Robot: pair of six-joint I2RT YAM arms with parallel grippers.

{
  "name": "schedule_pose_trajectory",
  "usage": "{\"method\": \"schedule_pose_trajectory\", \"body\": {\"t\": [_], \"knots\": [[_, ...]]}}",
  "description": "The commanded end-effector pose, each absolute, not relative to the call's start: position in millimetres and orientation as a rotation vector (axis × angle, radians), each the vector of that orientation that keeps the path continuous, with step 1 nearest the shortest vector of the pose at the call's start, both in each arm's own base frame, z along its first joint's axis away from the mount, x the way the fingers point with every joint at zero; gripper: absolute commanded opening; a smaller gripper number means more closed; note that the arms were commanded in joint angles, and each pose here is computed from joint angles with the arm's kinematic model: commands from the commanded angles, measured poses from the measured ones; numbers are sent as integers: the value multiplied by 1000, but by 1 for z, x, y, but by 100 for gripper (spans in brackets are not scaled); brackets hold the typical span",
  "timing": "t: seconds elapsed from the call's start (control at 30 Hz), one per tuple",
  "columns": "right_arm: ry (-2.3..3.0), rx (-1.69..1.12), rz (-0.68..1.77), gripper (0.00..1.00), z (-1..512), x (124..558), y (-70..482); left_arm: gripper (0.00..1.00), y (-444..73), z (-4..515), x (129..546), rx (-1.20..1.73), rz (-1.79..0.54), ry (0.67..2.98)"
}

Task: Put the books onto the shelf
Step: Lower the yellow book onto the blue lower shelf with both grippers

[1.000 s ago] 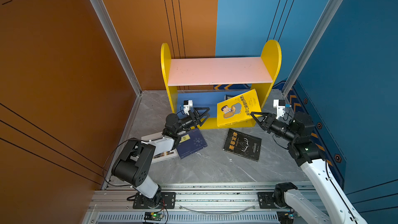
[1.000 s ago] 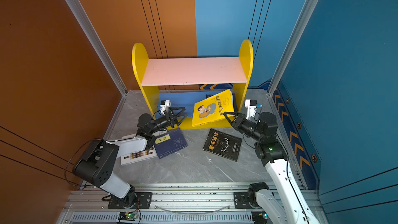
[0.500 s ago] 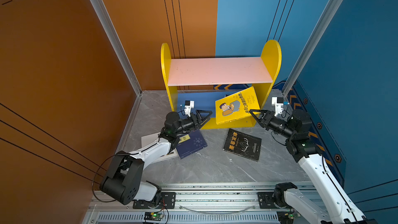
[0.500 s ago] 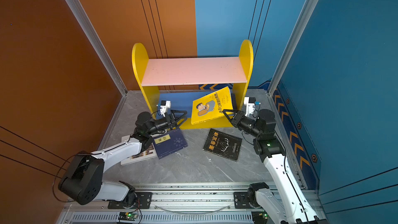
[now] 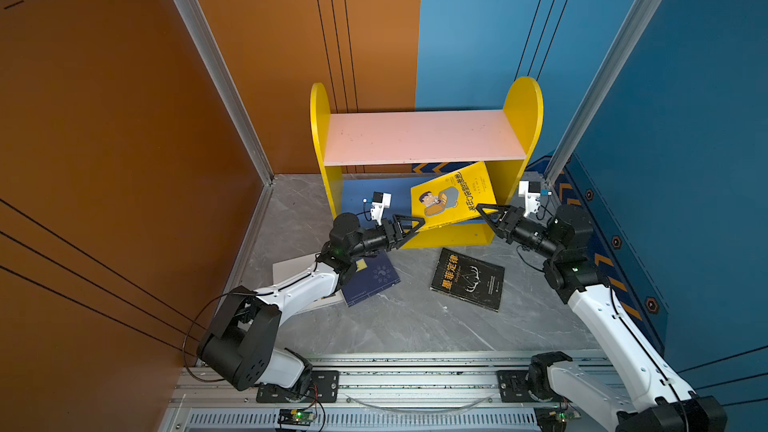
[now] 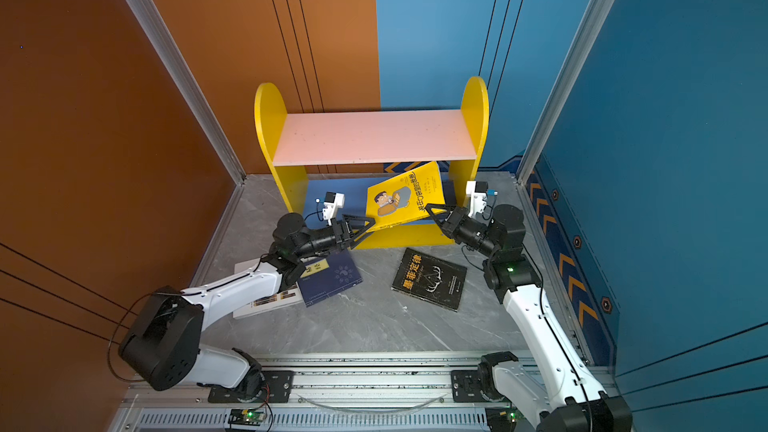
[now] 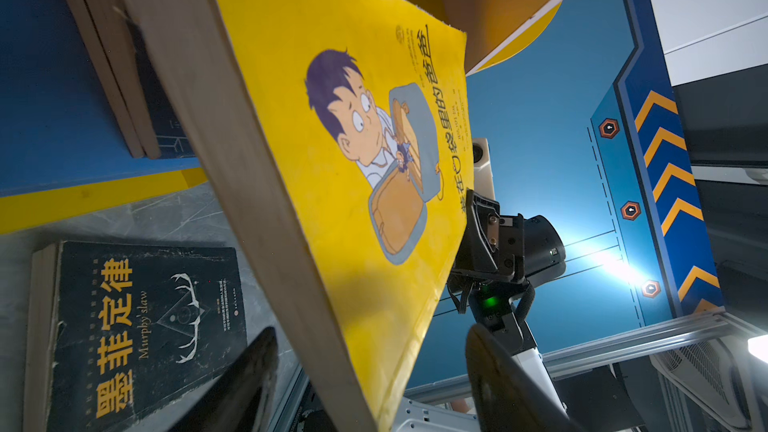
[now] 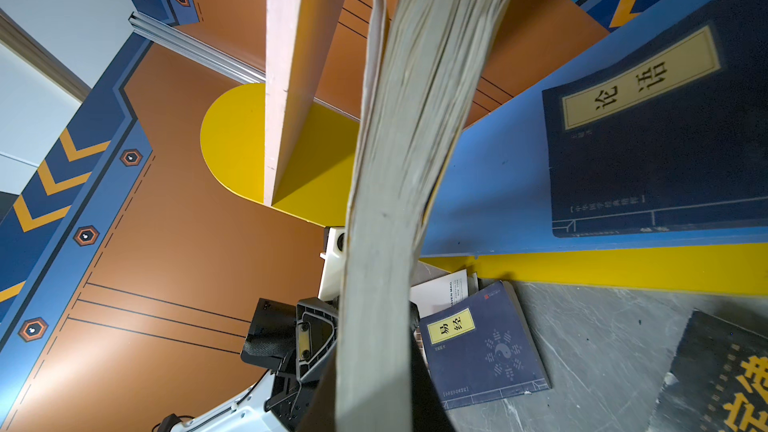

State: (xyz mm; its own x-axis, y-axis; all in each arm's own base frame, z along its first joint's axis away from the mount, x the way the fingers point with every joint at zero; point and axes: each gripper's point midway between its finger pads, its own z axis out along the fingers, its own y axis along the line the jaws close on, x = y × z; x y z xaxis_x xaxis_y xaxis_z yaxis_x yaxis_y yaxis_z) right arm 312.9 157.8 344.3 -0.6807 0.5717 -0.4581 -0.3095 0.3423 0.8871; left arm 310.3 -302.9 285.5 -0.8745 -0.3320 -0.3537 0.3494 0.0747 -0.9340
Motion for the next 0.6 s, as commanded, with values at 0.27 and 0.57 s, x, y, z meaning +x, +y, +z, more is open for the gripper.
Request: {"method": "schedule_pose_trajectory", "body": {"t": [0.27, 0.57], "knots": [[1728, 146, 1466, 7, 364, 308, 167, 56, -297, 305, 318, 26, -1785, 1786], [1770, 142, 1472, 7, 347, 316, 182, 36, -285, 323, 310, 64, -1720, 1701]]}}
